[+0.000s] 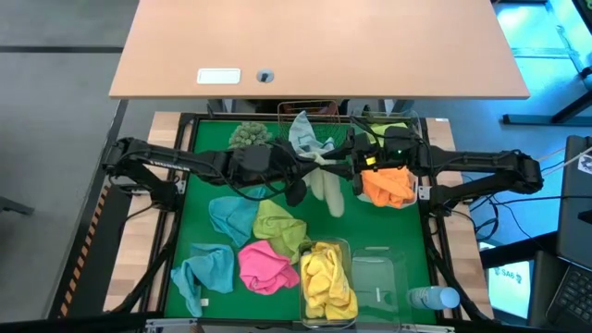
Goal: Sort microfiber towel by color & place in baskets
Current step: Put the green microfiber towel into the top transparent bin
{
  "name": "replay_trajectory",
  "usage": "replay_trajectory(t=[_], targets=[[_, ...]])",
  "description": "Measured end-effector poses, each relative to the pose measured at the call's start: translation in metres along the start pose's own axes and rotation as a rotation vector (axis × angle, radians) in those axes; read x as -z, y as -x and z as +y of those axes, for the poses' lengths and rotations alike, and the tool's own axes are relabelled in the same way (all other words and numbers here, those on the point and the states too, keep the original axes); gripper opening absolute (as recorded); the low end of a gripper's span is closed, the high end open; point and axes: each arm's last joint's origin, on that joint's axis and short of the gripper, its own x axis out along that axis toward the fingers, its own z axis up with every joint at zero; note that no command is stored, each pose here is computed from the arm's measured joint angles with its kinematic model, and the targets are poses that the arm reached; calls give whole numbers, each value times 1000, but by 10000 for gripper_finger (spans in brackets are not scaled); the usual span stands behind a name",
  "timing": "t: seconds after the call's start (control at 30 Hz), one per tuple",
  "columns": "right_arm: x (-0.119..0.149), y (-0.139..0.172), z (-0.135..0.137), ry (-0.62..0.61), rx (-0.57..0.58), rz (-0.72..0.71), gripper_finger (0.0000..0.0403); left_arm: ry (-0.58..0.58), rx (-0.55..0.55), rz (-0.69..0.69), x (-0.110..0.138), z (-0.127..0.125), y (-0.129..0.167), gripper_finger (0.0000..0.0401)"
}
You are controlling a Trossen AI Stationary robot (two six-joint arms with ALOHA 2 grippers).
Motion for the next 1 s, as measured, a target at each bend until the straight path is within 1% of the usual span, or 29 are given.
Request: replay_trajectory(t=[0.07,0.13,0.2,0.3,0.33,0.47,0.57,0.63,0.73,0.87,1.0], targets=[[0,0,0,0,-1,0,139,-1,20,1,0,-1,0,5],[0,0,0,0,-2,0,118,-1,23,2,0,-1,0,10],[0,0,0,0,-8,1,83,-1,23,2,0,-1,0,16],[0,0,0,0,-10,1,20,-1,24,2,0,0,0,21],[0,0,0,0,-10,1,12,-1,24,2,0,-1,0,23],[-3,5,2,-10,-11,-12,23,0,34,2,-1,-1,0,24],[-9,13,2,-7,-2,-31,11,-1,58,11,0,-2,0,25],[-14,22,0,-7,24,-41,6,-4,74,24,1,-2,0,25],[-20,35,-5,-9,90,-56,12,-11,87,46,2,-2,0,25],[-29,56,-12,-4,195,-97,5,-28,88,93,7,-1,1,26],[-38,78,-22,5,345,-151,8,-49,87,155,13,0,1,26]])
